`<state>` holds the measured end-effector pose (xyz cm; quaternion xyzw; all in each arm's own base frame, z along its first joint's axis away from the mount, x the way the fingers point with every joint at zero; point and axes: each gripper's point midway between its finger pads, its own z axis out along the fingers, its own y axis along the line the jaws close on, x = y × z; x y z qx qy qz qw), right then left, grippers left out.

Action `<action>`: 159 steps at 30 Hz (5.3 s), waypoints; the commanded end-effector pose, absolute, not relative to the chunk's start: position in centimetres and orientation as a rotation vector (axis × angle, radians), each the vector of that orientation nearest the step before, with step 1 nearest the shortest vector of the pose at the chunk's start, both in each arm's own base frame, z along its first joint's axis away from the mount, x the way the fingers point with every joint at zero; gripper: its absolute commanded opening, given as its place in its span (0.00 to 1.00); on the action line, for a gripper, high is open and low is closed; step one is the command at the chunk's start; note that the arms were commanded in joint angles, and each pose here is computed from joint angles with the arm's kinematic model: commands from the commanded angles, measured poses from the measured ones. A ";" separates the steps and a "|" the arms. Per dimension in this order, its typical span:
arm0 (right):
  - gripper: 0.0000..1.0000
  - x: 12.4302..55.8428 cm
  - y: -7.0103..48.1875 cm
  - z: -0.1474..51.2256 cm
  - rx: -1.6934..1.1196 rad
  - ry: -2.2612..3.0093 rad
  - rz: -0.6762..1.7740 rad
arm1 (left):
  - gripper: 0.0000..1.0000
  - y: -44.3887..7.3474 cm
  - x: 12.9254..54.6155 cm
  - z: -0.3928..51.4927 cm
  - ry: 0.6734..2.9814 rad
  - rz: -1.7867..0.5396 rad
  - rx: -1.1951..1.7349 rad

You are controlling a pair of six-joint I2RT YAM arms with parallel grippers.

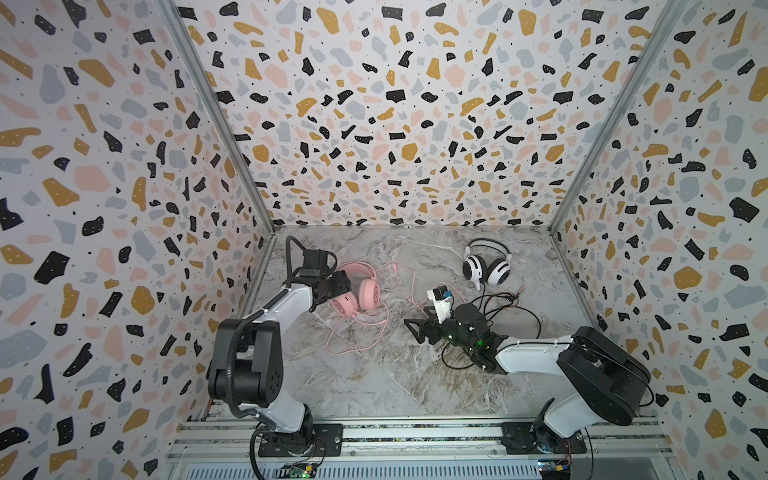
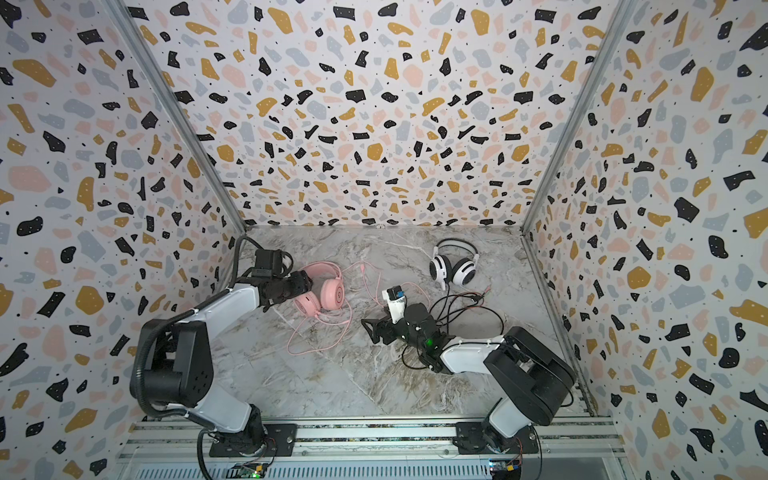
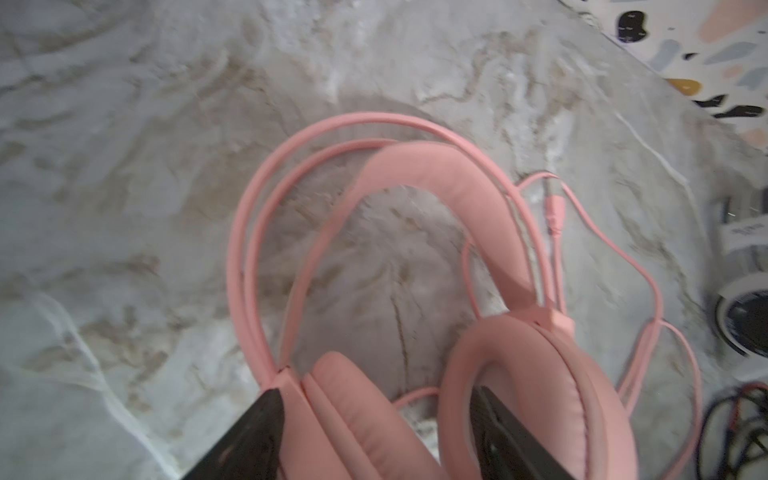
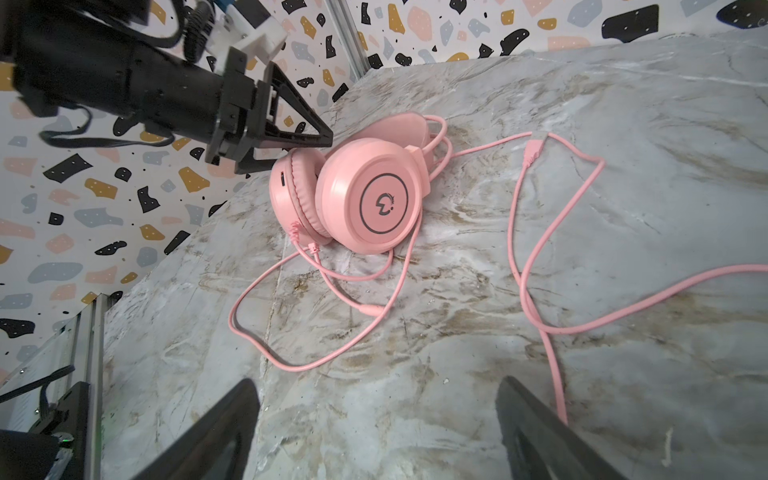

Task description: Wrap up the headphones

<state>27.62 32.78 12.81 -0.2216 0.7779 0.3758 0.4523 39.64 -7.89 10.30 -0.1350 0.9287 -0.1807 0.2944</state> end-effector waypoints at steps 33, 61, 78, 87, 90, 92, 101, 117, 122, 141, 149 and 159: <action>0.91 28.2 33.5 14.7 -0.556 1.894 0.923 | 0.75 -3.8 45.8 0.7 2.855 -0.136 -0.279; 0.92 28.2 32.2 17.0 -0.555 1.810 0.861 | 0.07 -3.3 39.5 18.2 2.419 -0.182 -0.133; 0.93 29.6 42.6 19.0 -0.715 2.019 0.816 | 0.00 -3.8 36.2 19.1 2.291 -0.154 -0.106; 0.93 31.4 41.0 15.8 -0.681 2.120 0.545 | 0.00 -3.4 35.9 19.7 2.270 -0.126 -0.119; 0.89 31.3 40.6 15.9 -0.688 2.104 0.539 | 0.00 -3.4 35.8 20.4 2.250 -0.133 -0.116; 0.85 31.0 41.3 16.0 -0.705 2.095 0.584 | 0.00 -3.7 35.7 20.8 2.230 -0.154 -0.107; 0.32 30.5 42.4 18.4 -0.760 2.036 0.633 | 0.21 -4.7 35.8 19.5 2.269 -0.209 -0.073; 0.28 30.2 41.2 24.2 -0.869 1.915 0.412 | 0.61 -6.5 35.7 16.9 2.375 -0.220 0.024; 0.28 30.8 40.9 22.9 -0.896 1.933 0.314 | 0.65 -6.2 35.7 18.1 2.334 -0.205 0.012; 0.38 29.9 40.5 25.2 -0.882 1.885 0.350 | 0.10 -5.9 35.7 16.2 2.398 -0.174 0.008; 0.67 27.4 39.3 28.7 -0.883 1.829 0.508 | 0.00 -6.3 35.7 16.9 2.365 -0.220 0.011; 0.89 28.1 28.3 25.3 -0.708 1.896 0.675 | 0.00 -9.0 35.8 19.5 2.281 -0.474 0.075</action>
